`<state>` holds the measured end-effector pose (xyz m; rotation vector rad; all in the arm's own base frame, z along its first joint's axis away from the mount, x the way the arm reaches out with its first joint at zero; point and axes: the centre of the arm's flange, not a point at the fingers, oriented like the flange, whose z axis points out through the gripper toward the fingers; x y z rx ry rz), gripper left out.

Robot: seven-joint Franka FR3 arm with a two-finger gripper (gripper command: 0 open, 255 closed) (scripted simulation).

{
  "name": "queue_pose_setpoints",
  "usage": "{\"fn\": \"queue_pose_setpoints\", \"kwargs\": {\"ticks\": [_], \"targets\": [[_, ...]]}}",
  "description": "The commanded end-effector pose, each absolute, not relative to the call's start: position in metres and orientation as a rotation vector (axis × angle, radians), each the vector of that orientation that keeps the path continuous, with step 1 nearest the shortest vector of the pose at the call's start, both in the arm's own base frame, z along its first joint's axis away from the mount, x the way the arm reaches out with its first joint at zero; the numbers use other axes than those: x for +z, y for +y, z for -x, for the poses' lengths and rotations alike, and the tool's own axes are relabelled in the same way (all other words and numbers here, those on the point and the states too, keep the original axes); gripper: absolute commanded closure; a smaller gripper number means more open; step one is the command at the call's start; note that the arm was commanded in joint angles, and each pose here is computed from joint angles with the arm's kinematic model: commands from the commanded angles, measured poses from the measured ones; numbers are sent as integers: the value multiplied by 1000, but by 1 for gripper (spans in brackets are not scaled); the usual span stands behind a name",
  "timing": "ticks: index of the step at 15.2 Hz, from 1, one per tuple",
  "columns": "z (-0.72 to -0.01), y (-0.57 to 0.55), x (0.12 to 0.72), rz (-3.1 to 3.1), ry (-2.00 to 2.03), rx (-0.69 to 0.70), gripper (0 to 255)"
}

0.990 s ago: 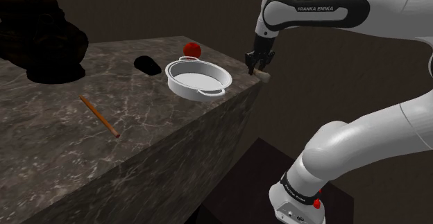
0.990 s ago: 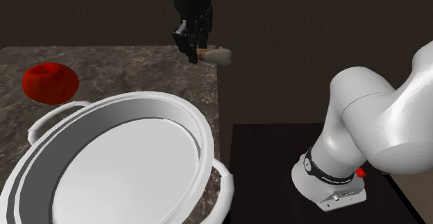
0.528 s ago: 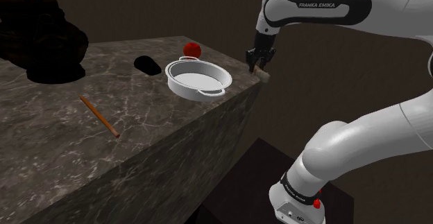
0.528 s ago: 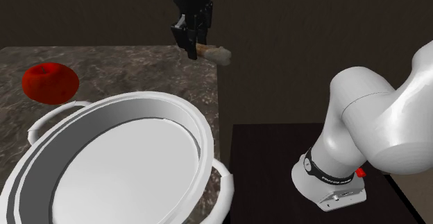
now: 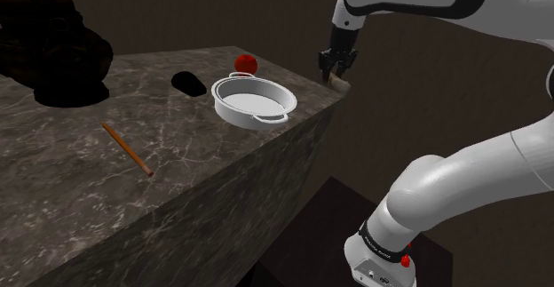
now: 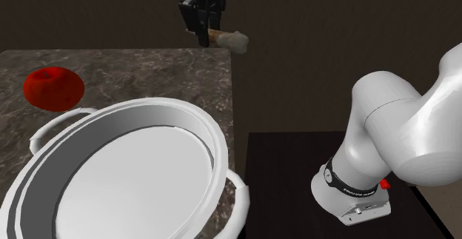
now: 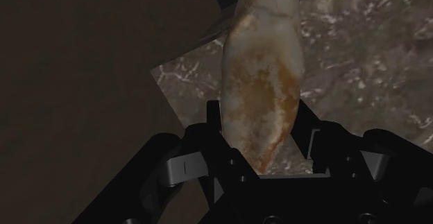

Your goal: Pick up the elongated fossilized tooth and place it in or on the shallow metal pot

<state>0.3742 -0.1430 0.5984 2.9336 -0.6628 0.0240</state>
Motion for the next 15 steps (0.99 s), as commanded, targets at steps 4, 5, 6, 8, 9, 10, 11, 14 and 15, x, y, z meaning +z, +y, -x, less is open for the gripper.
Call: {"fn": "queue_pose_setpoints", "kwargs": {"ticks": [4,5,6,8,9,10,11,14,15], "targets": [[-375,-143,626,-2934,-663,24,255],[-375,-143,631,-2934,-663,24,255],[-375,-143,636,-2934,-663,24,255],[-375,-143,647,-2934,-663,24,255],[-375,-143,652,-2934,-663,24,255],[-375,-143,657,-2934,-663,24,255],[-375,-143,663,-2934,-663,24,255],[-382,-118,666,-2934,-663,24,255],[-386,-105,667,-2934,-663,24,255]]}}
